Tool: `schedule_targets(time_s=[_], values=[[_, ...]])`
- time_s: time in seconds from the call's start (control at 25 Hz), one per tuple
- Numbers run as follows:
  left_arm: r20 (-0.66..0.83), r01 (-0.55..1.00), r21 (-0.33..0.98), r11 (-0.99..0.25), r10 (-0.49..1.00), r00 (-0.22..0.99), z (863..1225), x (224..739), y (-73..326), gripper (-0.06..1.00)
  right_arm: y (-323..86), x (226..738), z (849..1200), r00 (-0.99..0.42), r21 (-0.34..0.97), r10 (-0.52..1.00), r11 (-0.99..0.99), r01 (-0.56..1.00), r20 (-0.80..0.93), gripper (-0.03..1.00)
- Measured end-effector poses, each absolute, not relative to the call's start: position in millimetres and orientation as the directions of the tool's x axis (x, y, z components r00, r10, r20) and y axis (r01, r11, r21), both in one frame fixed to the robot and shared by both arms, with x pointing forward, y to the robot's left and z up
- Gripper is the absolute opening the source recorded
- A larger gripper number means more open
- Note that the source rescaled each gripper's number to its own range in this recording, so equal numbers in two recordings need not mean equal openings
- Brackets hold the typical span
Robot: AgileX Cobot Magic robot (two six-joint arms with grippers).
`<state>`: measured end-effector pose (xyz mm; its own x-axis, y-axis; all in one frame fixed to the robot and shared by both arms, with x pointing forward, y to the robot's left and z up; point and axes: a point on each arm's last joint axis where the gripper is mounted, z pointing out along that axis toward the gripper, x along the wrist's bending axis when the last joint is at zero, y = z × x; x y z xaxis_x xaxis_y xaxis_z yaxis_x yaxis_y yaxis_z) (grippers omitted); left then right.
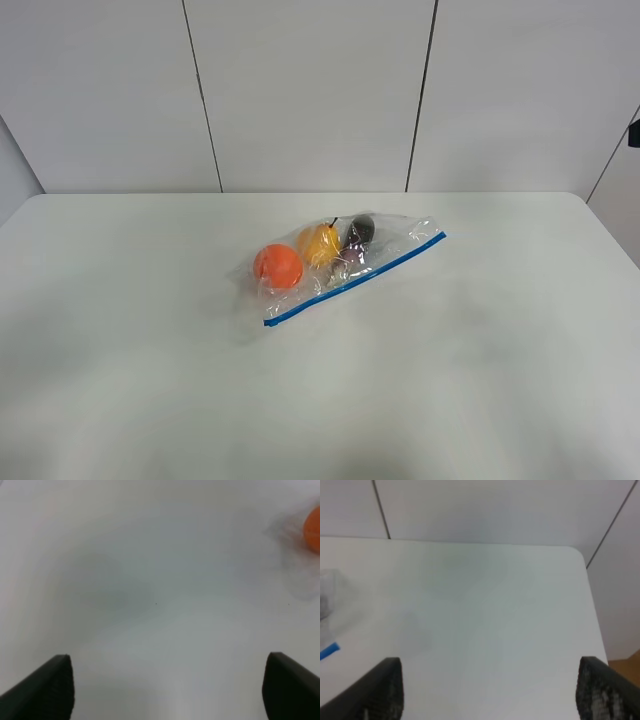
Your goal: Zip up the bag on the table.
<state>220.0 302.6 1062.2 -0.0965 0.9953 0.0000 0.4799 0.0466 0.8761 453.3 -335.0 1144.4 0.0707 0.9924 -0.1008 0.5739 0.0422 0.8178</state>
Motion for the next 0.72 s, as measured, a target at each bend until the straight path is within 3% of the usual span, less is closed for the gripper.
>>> schedule_targets(time_s=[0.28, 0.72], values=[[0.0, 0.48, 0.876, 0.047, 0.995, -0.097, 1062.2, 220.0, 302.6, 0.99, -323.1, 392.0, 1152.9, 0.088, 0.828, 0.994, 0.008, 0.561, -0.068, 0.83], [0.0, 0.48, 0.876, 0.047, 0.995, -0.097, 1062.2, 220.0, 302.6, 0.99, -304.4, 297.2, 1118.7, 0.122, 0.904, 0.993, -0.051, 0.424, -0.001, 0.83]])
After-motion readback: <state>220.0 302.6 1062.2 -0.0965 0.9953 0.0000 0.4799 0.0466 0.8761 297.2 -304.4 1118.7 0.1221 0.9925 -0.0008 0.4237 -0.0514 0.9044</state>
